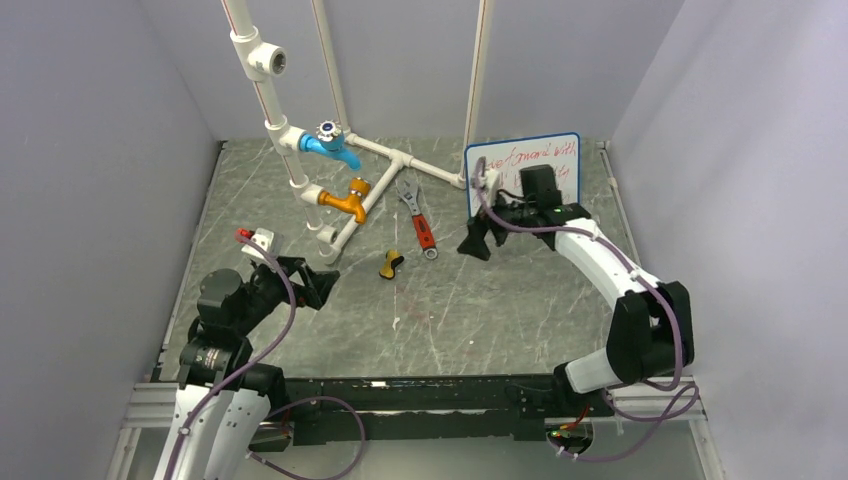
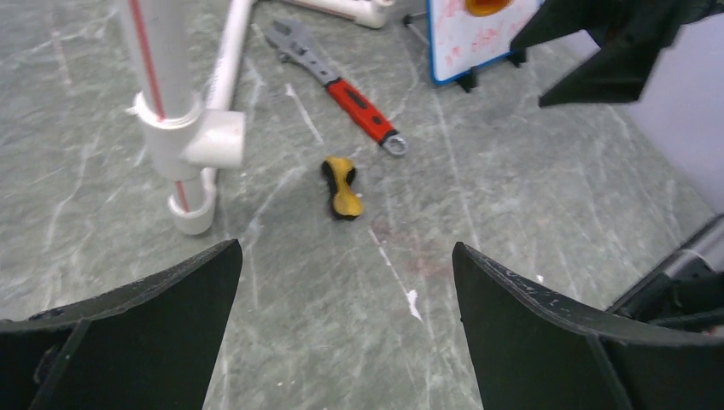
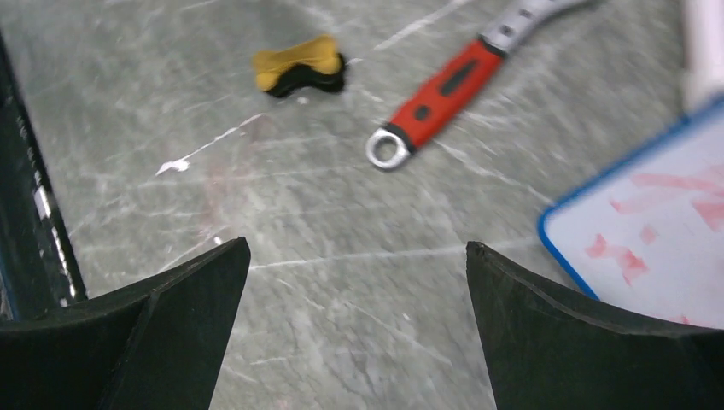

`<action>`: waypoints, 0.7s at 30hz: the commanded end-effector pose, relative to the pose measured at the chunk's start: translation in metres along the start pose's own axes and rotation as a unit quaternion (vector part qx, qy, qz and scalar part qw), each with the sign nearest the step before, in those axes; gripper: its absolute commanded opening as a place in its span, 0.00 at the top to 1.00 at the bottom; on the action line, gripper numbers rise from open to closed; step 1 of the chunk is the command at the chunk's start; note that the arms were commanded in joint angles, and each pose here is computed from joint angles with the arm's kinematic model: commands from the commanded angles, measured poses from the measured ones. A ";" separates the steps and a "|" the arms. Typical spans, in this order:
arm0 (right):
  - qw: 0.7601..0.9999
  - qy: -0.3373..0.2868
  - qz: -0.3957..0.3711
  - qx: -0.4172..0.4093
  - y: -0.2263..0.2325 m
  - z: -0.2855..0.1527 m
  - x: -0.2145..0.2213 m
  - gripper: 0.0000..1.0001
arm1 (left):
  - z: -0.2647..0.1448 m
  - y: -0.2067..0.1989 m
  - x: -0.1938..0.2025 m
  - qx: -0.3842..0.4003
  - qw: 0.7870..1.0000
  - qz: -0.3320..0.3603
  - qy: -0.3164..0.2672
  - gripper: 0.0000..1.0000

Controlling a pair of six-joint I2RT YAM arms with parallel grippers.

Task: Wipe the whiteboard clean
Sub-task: Pick up the whiteboard eraser from the center of the board.

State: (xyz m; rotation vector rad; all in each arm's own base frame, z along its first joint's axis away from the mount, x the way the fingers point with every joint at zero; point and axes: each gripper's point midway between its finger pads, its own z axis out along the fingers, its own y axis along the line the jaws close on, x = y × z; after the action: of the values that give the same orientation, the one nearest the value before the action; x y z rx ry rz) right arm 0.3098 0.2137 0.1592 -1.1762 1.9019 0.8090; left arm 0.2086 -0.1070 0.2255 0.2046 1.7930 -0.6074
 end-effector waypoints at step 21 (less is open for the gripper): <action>0.968 -0.110 0.167 0.152 -0.090 -0.100 0.031 0.00 | 0.029 -0.069 0.065 0.153 0.981 -0.115 0.036 0.01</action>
State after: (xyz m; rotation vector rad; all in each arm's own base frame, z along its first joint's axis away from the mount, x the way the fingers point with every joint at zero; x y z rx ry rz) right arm 0.3664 0.0669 0.1608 -0.5039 2.0650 0.6271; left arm 0.1652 -0.1863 0.1825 0.3173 1.8108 -1.0938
